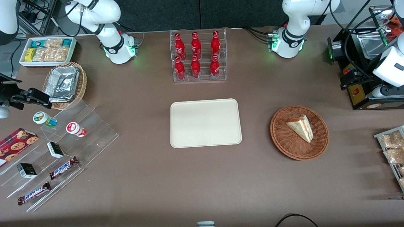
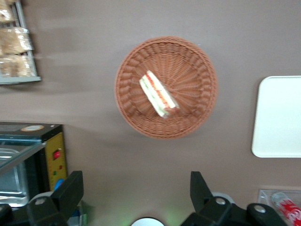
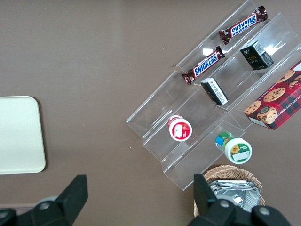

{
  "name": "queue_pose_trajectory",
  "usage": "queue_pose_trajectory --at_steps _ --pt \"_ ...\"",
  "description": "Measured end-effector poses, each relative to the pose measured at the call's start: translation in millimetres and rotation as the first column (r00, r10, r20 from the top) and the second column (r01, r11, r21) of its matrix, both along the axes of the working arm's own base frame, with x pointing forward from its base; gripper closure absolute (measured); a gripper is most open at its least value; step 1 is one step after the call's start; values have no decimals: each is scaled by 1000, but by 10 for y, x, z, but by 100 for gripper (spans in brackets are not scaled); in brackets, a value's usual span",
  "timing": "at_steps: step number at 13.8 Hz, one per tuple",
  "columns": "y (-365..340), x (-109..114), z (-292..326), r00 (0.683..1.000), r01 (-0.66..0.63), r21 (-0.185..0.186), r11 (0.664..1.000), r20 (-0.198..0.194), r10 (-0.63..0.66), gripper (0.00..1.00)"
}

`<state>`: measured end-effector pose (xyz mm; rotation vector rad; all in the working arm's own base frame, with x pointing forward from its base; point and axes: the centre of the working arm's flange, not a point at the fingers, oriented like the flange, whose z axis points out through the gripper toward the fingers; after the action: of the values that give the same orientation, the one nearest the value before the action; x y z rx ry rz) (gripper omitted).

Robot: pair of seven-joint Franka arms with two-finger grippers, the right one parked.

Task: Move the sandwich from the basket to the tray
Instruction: 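Move the left gripper down over the wrapped sandwich in the wicker basket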

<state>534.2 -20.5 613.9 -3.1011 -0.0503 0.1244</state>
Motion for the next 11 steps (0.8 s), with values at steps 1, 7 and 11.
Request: queue_pose_trajectory --at_steps 1,7,11 --pt "-19 0 -3 1000 1 -13 1000 -1 -1 0" --pt "-18 87 -679 1000 -3 -27 1000 -14 3 0" --pt "63 67 -1485 999 -32 -27 999 1 32 0"
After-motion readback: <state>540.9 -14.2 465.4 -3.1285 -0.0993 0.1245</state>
